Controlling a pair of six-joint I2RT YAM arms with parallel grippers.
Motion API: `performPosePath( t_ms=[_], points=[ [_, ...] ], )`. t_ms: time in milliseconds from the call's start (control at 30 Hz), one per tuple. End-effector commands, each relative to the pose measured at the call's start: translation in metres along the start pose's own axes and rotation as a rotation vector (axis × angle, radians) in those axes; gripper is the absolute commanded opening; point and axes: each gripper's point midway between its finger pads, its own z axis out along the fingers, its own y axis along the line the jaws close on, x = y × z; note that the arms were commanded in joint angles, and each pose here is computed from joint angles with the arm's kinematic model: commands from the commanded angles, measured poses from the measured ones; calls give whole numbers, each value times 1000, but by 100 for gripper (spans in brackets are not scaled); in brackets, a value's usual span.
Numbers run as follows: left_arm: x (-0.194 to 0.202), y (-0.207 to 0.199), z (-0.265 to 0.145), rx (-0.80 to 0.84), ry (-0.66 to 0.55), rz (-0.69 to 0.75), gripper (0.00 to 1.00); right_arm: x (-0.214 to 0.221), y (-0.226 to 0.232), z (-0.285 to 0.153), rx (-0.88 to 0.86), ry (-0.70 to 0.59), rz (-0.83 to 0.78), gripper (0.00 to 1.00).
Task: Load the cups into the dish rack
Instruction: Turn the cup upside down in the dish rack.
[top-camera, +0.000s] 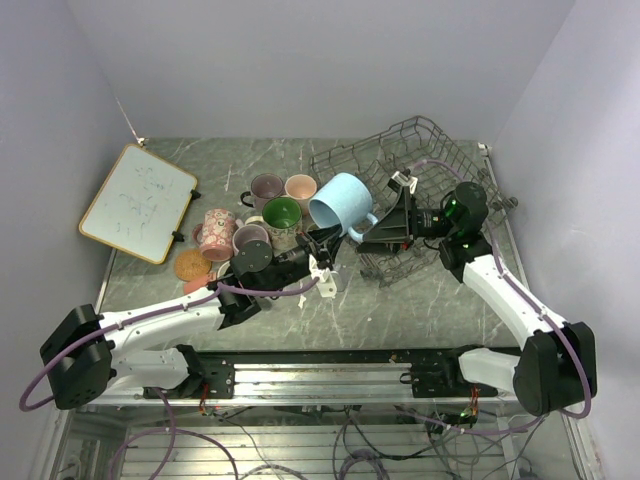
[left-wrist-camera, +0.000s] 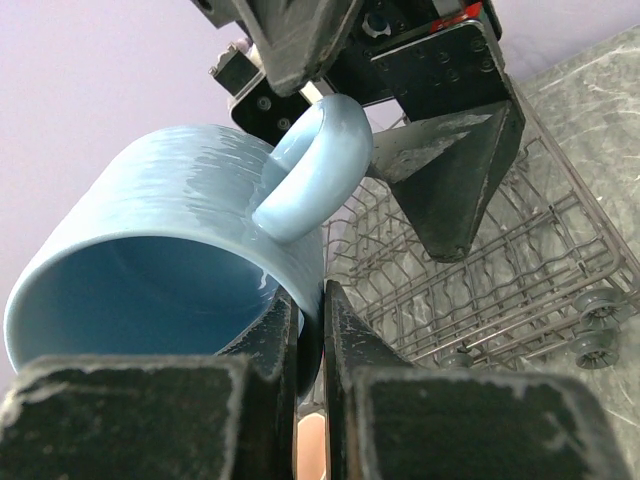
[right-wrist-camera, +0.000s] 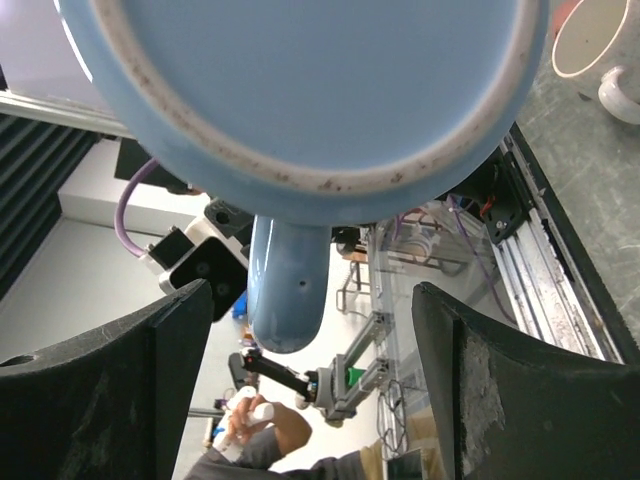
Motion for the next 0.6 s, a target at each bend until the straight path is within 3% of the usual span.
performPosePath(
  t_ms=[0, 333, 433, 567],
  points=[
    [-56, 49, -1, -139, -192, 79, 7, -7, 9, 3, -16, -15, 8, 79],
    [-53, 44, 1, -150, -181, 91, 7, -14, 9, 4, -27, -51, 33, 60],
    [-54, 40, 4, -145, -191, 88, 7, -14, 6, 5, -21, -56, 47, 58],
    [-55, 35, 6, -136, -197, 86, 7, -15, 6, 5, -30, -58, 62, 45]
  ],
)
